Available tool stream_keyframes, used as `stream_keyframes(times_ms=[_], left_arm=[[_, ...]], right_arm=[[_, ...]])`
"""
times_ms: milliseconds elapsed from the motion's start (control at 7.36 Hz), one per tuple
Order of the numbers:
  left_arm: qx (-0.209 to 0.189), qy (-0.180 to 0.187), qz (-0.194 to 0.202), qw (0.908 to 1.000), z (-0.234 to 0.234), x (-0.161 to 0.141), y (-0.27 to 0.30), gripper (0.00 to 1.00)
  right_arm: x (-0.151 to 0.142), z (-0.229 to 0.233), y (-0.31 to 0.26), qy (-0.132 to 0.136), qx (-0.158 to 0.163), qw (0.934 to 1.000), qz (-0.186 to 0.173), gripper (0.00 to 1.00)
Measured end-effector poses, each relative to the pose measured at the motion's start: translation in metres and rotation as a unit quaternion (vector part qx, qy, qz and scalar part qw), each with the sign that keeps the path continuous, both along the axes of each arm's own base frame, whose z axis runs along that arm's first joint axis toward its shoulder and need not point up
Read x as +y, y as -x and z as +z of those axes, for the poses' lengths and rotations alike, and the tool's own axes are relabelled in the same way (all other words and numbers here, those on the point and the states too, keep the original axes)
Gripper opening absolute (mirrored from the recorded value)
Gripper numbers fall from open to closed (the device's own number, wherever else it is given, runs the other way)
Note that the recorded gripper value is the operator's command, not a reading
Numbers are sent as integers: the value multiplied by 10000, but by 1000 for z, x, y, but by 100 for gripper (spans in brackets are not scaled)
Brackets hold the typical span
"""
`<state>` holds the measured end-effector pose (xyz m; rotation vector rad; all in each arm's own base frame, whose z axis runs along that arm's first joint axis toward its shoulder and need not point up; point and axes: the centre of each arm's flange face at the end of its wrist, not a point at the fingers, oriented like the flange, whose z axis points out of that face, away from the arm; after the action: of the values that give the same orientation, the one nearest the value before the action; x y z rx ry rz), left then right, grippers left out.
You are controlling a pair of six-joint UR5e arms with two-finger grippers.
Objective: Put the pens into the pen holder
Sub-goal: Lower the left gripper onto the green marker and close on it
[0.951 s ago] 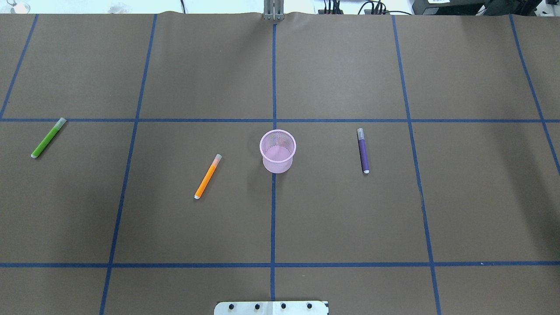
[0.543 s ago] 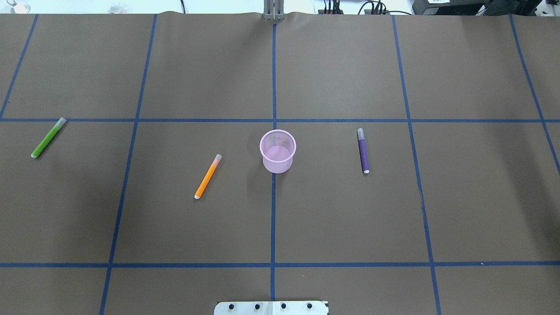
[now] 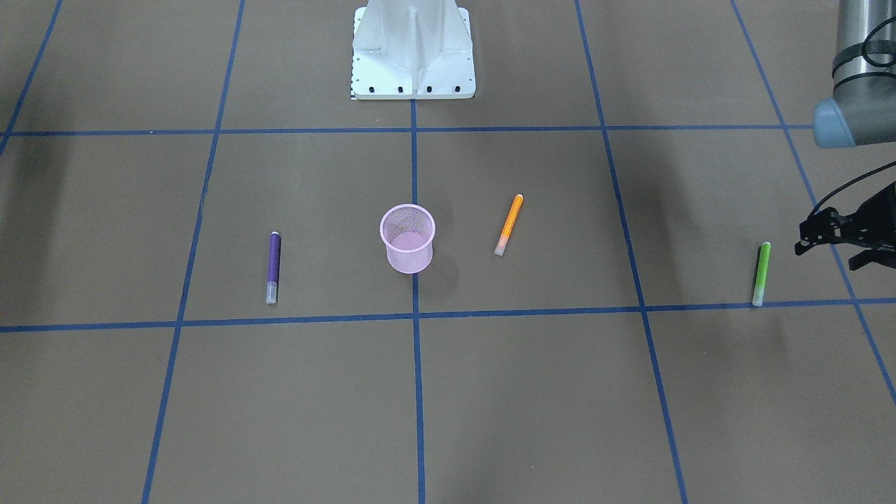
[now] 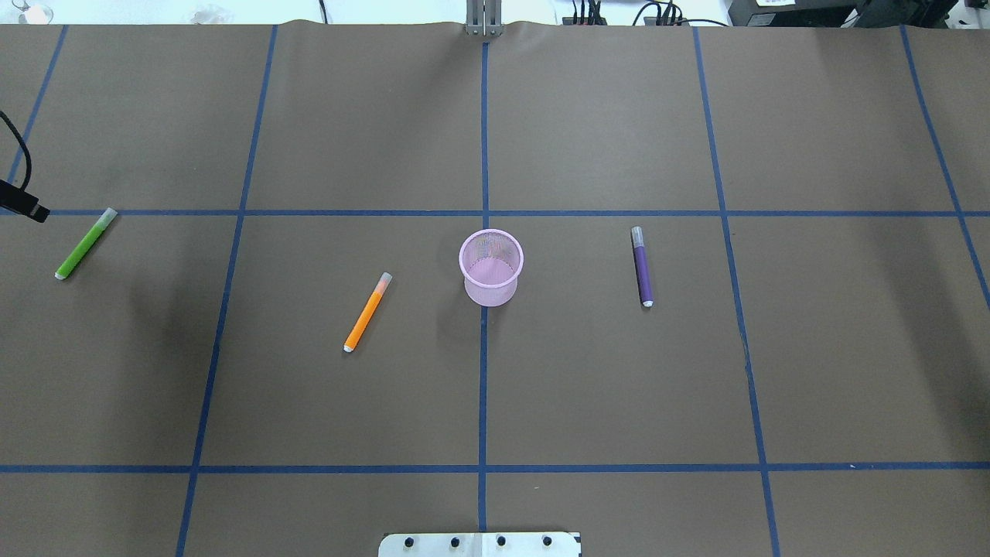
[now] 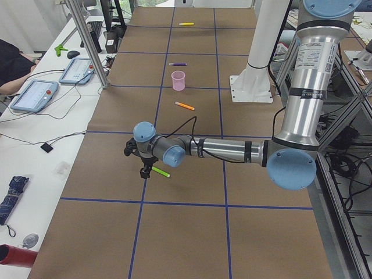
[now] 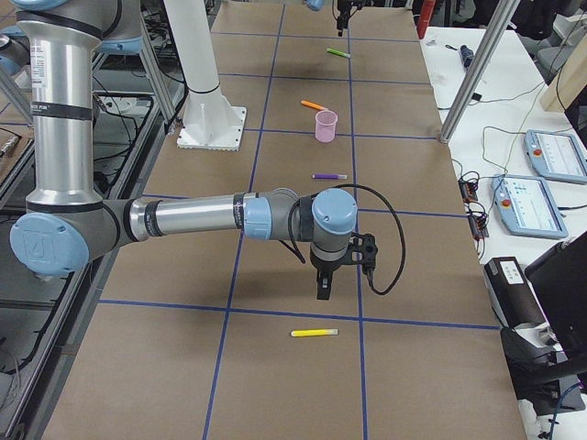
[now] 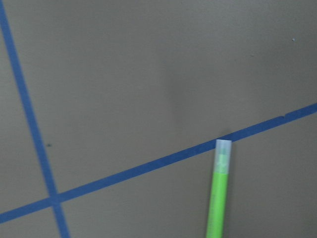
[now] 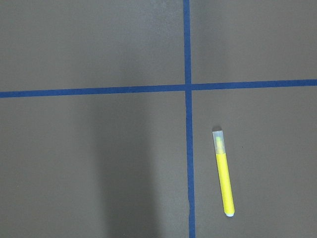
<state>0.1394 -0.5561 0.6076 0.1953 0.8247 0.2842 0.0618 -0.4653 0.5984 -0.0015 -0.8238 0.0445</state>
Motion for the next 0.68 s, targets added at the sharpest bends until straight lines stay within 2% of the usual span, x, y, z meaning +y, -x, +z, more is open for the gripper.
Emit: stream_keyframes(times_ms=[408, 679], left_arm=[[-236, 2, -4, 9997, -5, -2, -40, 97], [-251, 3, 34, 9997, -6, -6, -59, 88]], right_arm=[[0, 0, 1, 5, 0, 10000, -7, 100], [0, 0, 3, 9, 5, 10000, -21, 100]])
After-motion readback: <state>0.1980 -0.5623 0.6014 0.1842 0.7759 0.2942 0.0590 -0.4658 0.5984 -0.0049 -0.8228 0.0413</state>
